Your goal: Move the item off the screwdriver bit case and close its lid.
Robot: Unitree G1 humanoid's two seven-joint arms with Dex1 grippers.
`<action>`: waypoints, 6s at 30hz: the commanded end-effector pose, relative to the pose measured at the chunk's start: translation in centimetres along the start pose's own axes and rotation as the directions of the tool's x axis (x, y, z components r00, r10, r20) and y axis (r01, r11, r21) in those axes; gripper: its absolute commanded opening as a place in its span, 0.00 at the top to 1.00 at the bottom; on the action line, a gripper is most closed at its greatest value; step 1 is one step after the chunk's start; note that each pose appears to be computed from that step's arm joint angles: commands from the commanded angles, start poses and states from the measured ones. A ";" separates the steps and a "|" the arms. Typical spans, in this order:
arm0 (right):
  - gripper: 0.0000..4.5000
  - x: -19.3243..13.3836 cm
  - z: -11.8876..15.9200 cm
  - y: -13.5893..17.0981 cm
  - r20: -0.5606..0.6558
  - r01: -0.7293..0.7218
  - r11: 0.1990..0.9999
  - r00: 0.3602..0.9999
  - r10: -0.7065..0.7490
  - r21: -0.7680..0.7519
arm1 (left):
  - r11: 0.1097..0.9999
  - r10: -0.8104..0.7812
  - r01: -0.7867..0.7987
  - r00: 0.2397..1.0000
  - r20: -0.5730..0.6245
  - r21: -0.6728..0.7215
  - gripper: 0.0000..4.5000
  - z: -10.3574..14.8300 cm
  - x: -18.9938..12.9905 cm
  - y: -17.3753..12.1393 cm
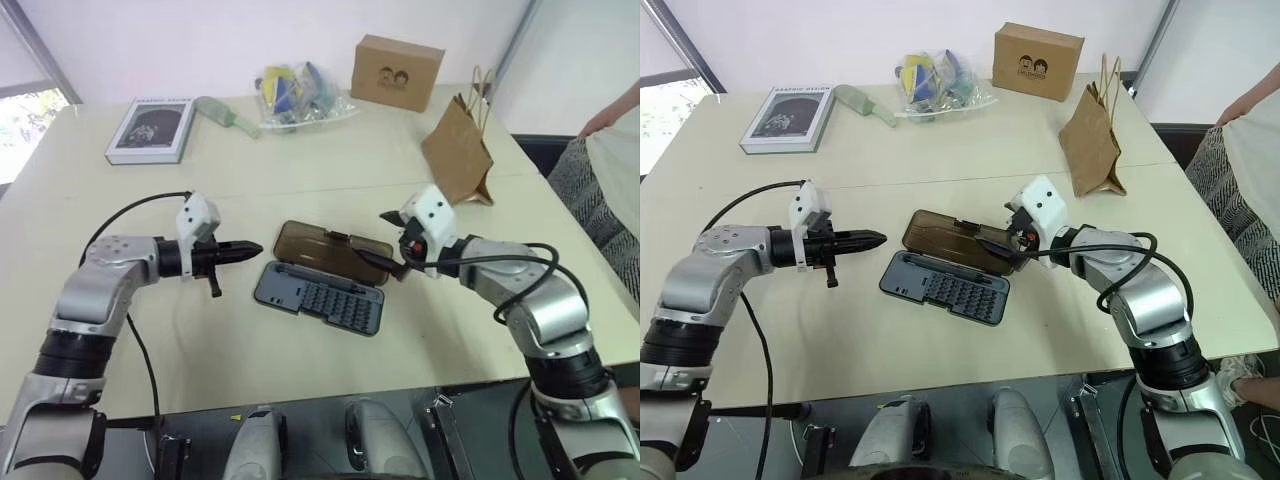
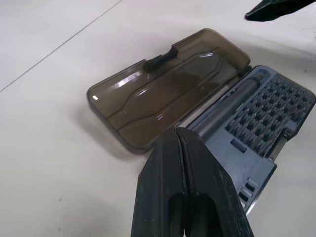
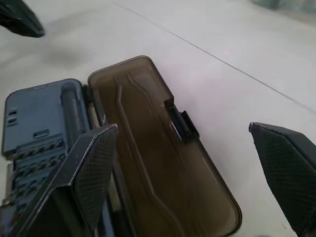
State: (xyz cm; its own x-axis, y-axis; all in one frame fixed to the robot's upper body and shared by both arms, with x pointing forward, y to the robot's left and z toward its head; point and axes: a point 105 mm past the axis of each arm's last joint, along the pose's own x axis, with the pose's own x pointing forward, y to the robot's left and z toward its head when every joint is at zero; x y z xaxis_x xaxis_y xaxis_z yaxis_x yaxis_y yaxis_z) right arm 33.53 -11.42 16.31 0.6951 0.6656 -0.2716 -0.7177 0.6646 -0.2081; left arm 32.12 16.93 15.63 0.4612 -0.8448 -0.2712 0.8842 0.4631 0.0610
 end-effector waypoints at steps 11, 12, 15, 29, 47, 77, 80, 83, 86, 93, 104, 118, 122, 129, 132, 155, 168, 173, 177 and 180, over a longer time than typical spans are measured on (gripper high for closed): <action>0.01 0.3 -1.6 -1.1 -0.071 -0.010 0.998 0.997 0.006 -0.066 | 1.000 0.004 -0.004 1.000 0.021 0.028 1.00 2.0 -3.1 -2.2; 0.01 0.5 -2.0 -1.3 -0.079 -0.009 0.998 0.997 0.004 -0.062 | 1.000 0.005 -0.005 1.000 0.018 0.027 1.00 1.9 -3.0 -2.3; 0.01 0.9 -3.3 -1.8 -0.106 -0.005 0.998 0.994 0.000 -0.055 | 1.000 0.003 -0.003 1.000 0.007 0.026 1.00 1.5 -2.8 -2.7; 0.01 2.5 -4.8 -4.0 -0.140 -0.008 0.996 0.990 -0.003 -0.084 | 1.000 -0.030 0.030 0.999 -0.019 0.007 1.00 0.9 -2.4 -4.2; 0.99 2.9 -4.5 -2.4 -0.172 -0.141 0.959 0.980 0.100 -0.244 | 0.999 0.000 0.000 1.000 -0.014 0.033 1.00 0.9 -2.3 -3.5; 0.99 7.4 -1.3 -0.7 -0.277 -0.441 0.546 0.892 0.358 -0.713 | 0.999 0.025 -0.025 1.000 0.007 0.046 1.00 1.2 -2.1 -3.5; 0.99 7.6 -1.1 -1.1 -0.293 -0.431 0.491 0.895 0.335 -0.757 | 0.999 0.030 -0.031 1.000 0.008 0.044 1.00 1.1 -2.1 -3.6; 0.99 7.8 -0.4 -1.1 -0.279 -0.412 0.462 0.902 0.330 -0.786 | 0.999 0.035 -0.035 0.999 0.010 0.042 1.00 1.1 -2.1 -3.7; 0.99 8.0 0.3 -0.9 -0.265 -0.403 0.443 0.902 0.342 -0.801 | 0.998 0.038 -0.039 0.999 0.010 0.040 1.00 1.1 -2.1 -3.7; 0.99 7.8 0.6 -0.7 -0.270 -0.407 0.413 0.897 0.351 -0.815 | 0.998 0.042 -0.043 0.999 0.015 0.038 1.00 1.1 -2.0 -3.6; 0.99 5.6 0.3 -1.0 -0.308 -0.465 0.447 0.872 0.381 -0.764 | 0.999 0.039 -0.040 0.999 0.013 0.034 1.00 0.9 -1.8 -3.6; 0.99 5.7 0.3 -0.8 -0.300 -0.456 0.483 0.880 0.368 -0.747 | 0.999 0.031 -0.032 0.999 0.018 0.038 1.00 1.1 -1.4 -3.4; 0.99 5.5 -0.4 -1.2 -0.342 -0.477 0.473 0.874 0.346 -0.741 | 0.999 0.032 -0.033 0.999 0.019 0.037 1.00 1.1 -1.4 -3.5; 0.99 5.1 -0.9 -1.6 -0.362 -0.486 0.467 0.871 0.332 -0.739 | 0.999 0.029 -0.029 0.999 0.017 0.040 1.00 1.0 -1.3 -3.6; 0.99 5.0 -0.9 -1.9 -0.362 -0.479 0.473 0.875 0.320 -0.740 | 0.999 0.025 -0.026 1.000 0.013 0.043 1.00 1.0 -1.2 -3.6; 0.19 3.6 0.3 -2.7 -0.321 -0.453 0.566 0.891 0.323 -0.689 | 0.999 0.009 -0.010 1.000 0.017 0.043 1.00 1.0 -0.8 -3.6; 0.19 1.1 4.3 -4.1 0.031 -0.141 0.856 0.983 0.180 -0.497 | 0.975 -0.193 0.197 0.980 0.039 -0.107 1.00 1.5 -0.5 -7.6; 0.19 0.7 4.2 -3.9 0.101 -0.052 0.924 0.990 0.097 -0.379 | 0.977 -0.202 0.198 0.978 -0.051 -0.076 1.00 -0.7 -0.6 -8.3; 0.19 0.6 3.9 -4.4 0.145 0.038 0.979 0.989 -0.009 -0.203 | 0.985 -0.169 0.167 0.982 -0.089 -0.037 1.00 -2.9 -0.2 -8.4; 0.19 0.5 3.3 -4.1 0.123 0.040 0.993 0.992 -0.026 -0.110 | 0.987 -0.159 0.158 0.982 -0.098 -0.015 1.00 -4.0 0.2 -8.5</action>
State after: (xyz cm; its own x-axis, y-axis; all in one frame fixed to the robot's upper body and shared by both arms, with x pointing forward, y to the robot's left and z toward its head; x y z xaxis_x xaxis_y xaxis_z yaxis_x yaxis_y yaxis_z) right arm 37.34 -12.67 19.05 0.7028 0.6872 -0.1840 -0.7010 0.6247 -0.3441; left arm 24.30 14.13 11.28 0.2970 -0.8789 -0.3733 0.9403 0.3372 -0.0458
